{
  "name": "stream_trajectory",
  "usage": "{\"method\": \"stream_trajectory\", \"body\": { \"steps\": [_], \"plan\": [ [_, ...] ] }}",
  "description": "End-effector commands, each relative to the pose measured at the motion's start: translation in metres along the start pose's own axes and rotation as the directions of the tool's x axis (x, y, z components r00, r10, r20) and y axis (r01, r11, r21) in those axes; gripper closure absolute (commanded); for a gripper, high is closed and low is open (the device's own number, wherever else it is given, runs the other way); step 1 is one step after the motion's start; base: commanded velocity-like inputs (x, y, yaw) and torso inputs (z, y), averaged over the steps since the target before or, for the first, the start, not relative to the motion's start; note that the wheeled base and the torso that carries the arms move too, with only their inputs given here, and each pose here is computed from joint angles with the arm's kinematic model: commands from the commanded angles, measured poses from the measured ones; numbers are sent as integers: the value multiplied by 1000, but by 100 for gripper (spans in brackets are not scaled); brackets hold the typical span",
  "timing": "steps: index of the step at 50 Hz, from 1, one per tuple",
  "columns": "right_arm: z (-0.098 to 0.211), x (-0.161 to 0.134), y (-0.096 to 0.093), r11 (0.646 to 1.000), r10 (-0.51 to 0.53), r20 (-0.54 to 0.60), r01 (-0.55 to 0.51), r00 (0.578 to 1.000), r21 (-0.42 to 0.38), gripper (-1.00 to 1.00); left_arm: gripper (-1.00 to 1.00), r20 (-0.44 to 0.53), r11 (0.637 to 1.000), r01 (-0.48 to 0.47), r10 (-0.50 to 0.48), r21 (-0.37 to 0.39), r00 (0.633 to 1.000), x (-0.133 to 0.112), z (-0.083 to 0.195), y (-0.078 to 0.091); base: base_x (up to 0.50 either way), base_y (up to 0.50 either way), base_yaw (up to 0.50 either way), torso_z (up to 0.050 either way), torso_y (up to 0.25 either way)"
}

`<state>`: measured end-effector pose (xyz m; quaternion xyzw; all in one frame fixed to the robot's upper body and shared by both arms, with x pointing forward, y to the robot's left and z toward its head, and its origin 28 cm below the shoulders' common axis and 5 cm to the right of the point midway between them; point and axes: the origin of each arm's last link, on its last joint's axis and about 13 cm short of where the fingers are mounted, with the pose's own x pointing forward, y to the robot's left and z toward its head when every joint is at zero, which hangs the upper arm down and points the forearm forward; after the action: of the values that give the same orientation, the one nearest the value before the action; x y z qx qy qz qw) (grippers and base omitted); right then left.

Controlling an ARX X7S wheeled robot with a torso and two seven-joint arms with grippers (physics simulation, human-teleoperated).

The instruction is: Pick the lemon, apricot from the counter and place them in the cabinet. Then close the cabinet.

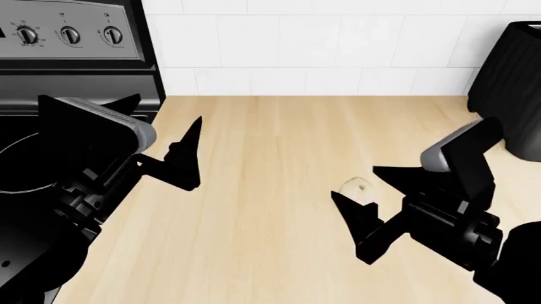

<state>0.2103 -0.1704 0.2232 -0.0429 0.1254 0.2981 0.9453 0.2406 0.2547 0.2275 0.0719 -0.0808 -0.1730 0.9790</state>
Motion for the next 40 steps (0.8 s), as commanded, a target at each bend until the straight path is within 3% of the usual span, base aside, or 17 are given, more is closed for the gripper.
{"method": "stream_trajectory", "body": {
  "steps": [1, 40],
  "plan": [
    [-7, 4, -4, 1000, -29, -16, 29, 999, 2, -100, -100, -1, 1000, 0, 0, -1, 1000, 0, -1, 0, 0, 0, 0, 0, 0],
    [-8, 27, -23, 990, -140, -67, 140, 988, -5, -100, -100, -1, 1000, -3, 3, -5, 1000, 0, -3, 1, 0, 0, 0, 0, 0]
  ]
}}
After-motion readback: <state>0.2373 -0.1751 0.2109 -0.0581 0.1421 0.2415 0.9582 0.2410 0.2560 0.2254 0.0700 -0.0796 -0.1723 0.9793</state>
